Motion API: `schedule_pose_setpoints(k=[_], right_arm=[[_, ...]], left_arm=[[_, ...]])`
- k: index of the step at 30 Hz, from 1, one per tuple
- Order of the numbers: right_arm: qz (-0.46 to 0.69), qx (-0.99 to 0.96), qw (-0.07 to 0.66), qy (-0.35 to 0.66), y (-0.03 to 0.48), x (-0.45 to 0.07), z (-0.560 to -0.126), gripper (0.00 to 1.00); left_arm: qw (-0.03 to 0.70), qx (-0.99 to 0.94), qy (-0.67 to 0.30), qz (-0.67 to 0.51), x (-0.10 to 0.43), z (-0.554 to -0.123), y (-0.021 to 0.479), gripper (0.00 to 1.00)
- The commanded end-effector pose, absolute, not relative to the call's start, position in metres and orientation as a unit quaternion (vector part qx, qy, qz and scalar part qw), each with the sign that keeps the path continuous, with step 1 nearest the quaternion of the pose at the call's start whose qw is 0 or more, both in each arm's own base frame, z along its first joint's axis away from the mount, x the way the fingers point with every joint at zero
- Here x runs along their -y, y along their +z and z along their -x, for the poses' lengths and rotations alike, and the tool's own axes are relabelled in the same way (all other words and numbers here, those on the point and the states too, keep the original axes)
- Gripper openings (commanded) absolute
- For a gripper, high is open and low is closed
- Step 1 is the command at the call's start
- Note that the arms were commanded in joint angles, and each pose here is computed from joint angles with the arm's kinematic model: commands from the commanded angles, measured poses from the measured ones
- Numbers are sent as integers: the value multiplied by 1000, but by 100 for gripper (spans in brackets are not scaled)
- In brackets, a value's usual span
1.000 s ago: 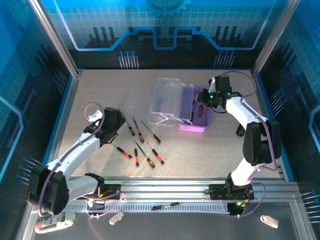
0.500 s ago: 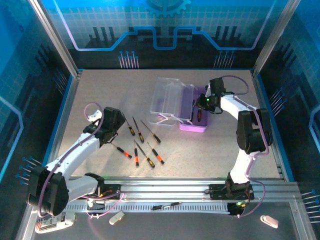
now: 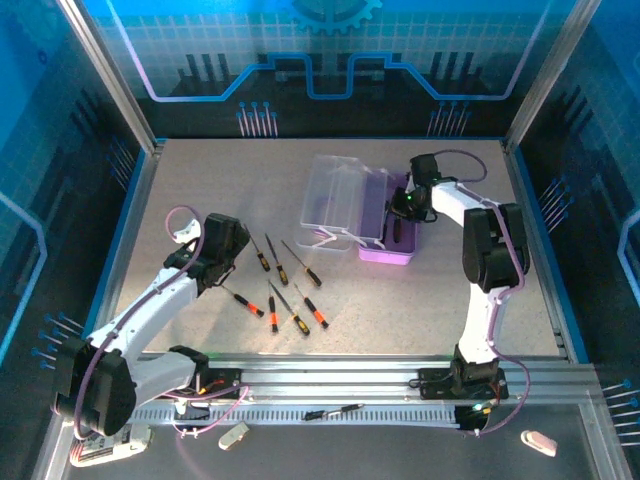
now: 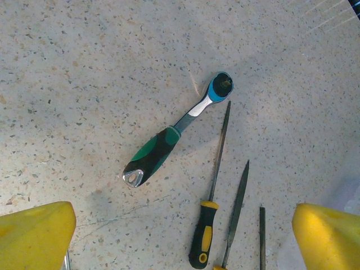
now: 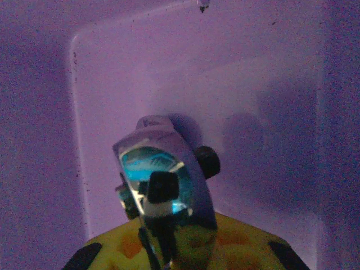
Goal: Pack the tool kit
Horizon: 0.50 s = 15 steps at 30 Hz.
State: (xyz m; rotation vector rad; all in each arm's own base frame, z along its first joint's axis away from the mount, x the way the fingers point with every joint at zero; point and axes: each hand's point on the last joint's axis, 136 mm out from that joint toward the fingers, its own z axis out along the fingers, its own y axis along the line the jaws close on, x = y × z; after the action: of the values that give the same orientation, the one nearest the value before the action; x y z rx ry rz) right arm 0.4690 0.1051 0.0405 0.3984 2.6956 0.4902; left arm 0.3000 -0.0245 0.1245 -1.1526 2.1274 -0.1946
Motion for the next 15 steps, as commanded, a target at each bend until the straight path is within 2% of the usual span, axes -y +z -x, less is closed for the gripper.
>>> schedule_pose_setpoints(k=[1, 15], right_arm=[[-138, -959, 183, 167, 40, -111, -473, 12], [-136, -957, 174, 188, 47, -121, -476, 24]], left_arm=[[352, -815, -83, 452, 24, -302, 132, 99], [348, -819, -81, 449, 24, -299, 130, 99]])
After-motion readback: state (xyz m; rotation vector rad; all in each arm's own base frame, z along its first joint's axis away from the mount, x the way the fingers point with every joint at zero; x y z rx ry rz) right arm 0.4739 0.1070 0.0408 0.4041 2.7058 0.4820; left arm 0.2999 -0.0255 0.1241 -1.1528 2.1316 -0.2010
